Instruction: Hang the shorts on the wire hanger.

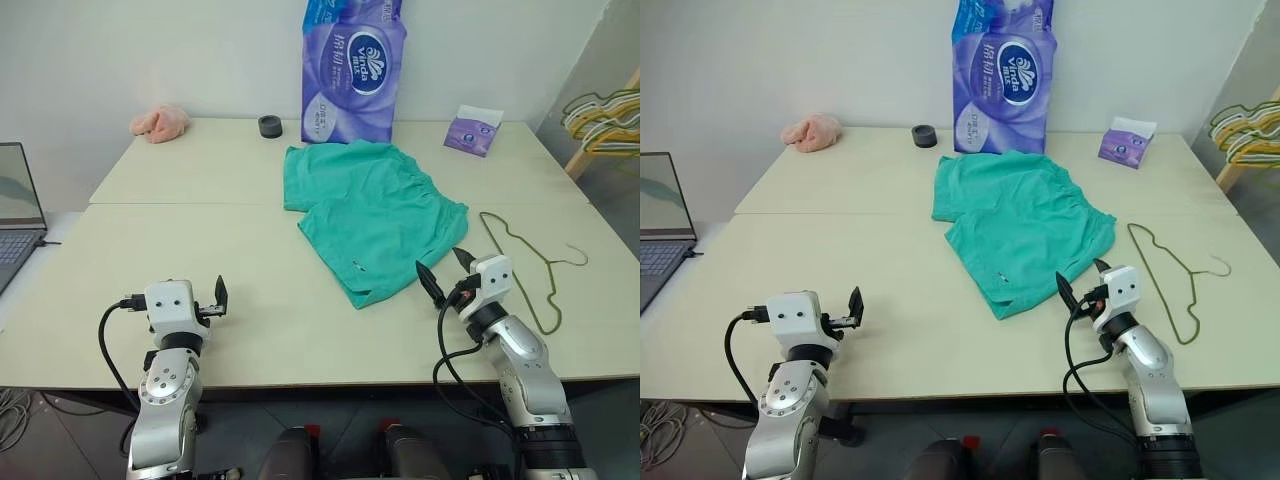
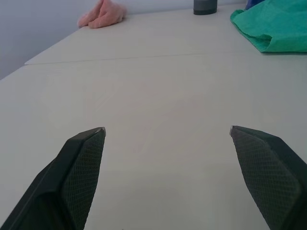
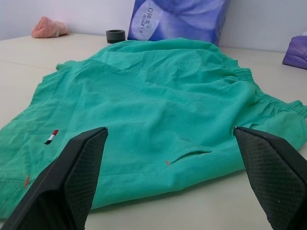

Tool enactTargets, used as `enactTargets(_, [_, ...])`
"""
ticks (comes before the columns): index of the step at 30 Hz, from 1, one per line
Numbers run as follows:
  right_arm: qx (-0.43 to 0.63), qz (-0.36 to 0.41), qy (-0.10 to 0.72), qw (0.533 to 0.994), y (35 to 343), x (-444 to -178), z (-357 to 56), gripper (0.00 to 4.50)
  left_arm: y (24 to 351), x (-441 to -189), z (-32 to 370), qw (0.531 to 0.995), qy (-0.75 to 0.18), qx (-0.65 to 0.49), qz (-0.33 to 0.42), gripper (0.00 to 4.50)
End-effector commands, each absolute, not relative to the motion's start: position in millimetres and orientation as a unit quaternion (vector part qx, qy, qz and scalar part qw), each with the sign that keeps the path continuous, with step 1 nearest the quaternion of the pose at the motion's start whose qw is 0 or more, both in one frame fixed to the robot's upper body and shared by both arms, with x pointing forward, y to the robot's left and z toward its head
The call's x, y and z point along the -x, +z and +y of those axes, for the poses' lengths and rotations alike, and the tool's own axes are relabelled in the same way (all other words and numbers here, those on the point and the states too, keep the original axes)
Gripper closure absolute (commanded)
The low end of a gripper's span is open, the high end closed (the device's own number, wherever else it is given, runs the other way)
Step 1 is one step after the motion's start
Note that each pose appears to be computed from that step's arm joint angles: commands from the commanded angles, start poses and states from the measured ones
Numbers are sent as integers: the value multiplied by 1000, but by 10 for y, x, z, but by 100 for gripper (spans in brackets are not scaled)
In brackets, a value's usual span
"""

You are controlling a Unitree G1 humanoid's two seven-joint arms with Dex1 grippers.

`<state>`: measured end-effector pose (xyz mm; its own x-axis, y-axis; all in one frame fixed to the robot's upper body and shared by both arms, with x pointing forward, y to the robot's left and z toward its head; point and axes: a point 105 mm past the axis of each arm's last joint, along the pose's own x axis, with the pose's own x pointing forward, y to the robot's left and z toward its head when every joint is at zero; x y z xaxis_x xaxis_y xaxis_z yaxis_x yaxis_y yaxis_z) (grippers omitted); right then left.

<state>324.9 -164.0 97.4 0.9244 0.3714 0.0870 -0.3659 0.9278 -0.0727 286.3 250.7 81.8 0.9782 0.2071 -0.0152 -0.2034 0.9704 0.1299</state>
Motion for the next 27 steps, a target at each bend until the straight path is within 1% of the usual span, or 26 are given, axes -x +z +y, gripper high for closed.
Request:
enactTargets(1, [32,-68,189,979,1085,-3271,-1635,1,959,-2869,2465,992,92,-81,-14,14])
enactTargets(14, [37,-62,195,978,1066,-3250,-1616,1,997,-2924,2347,993,63,-93,-23,14])
enactTargets(27, [44,-71,192,978,1132,-3258,-1648,1,1078,-3017,2322,994,47,-96,-34,14])
